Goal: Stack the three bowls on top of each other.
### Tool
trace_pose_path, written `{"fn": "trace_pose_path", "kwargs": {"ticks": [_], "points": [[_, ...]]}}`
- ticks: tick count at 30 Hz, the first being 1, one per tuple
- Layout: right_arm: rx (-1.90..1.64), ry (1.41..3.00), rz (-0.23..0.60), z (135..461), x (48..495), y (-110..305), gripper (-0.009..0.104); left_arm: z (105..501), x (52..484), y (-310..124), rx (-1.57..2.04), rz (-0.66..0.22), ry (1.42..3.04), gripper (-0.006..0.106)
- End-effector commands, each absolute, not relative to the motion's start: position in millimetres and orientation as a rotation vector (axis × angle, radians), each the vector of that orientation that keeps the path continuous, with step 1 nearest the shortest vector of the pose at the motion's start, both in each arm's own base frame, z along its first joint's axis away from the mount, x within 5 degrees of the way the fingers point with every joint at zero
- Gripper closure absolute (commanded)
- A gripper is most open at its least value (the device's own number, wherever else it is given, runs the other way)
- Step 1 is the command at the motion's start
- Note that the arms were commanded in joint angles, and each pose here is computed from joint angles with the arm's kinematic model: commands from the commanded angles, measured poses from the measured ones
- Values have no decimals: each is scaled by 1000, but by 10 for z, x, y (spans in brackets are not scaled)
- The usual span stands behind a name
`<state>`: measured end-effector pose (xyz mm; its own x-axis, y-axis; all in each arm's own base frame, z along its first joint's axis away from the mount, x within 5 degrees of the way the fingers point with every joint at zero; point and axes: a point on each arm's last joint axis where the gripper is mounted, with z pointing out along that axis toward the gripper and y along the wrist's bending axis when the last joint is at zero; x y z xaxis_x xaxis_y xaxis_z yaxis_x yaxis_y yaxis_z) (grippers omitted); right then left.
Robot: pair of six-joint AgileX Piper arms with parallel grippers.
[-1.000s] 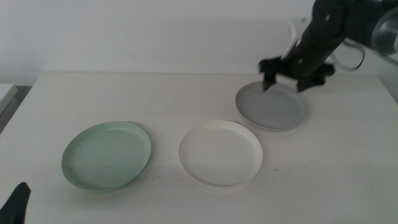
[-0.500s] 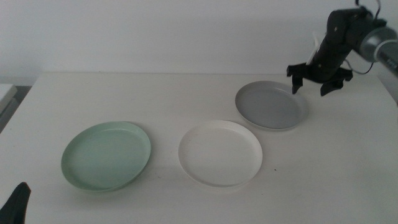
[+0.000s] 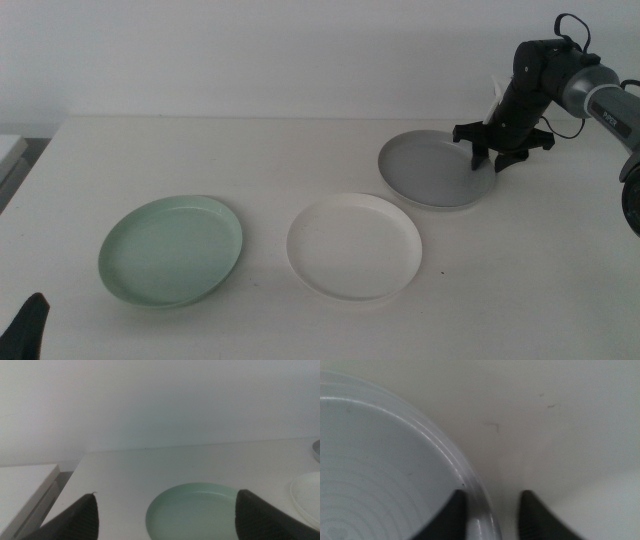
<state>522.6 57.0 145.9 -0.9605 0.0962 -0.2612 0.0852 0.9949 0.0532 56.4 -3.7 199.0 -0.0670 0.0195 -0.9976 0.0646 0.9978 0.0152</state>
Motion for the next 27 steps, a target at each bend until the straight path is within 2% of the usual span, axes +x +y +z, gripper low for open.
{"fn": "trace_pose_path", "kwargs": {"ticks": [1,4,6,10,12,17,21,27], "points": [[119,2877,34,1437,5233,524,73,2007,562,-36,59,-40,1621,7],[122,2857,43,1441,5251,522,91,2007,562,-36,59,-40,1621,7],[121,2850,43,1443,5257,522,98,2007,562,-36,59,-40,1621,7],[121,2833,49,1548,5267,524,98,2007,562,-36,61,-38,1620,7],[101,2797,85,1770,5252,534,98,2007,562,-36,61,-38,1620,7],[-15,2675,279,2499,5037,724,98,2007,562,-36,61,-38,1620,7],[-106,2619,306,2737,4612,1060,98,2007,562,-36,61,-38,1620,7],[-155,2532,368,2739,3926,1436,98,2007,562,-36,60,-40,1621,7]]}}
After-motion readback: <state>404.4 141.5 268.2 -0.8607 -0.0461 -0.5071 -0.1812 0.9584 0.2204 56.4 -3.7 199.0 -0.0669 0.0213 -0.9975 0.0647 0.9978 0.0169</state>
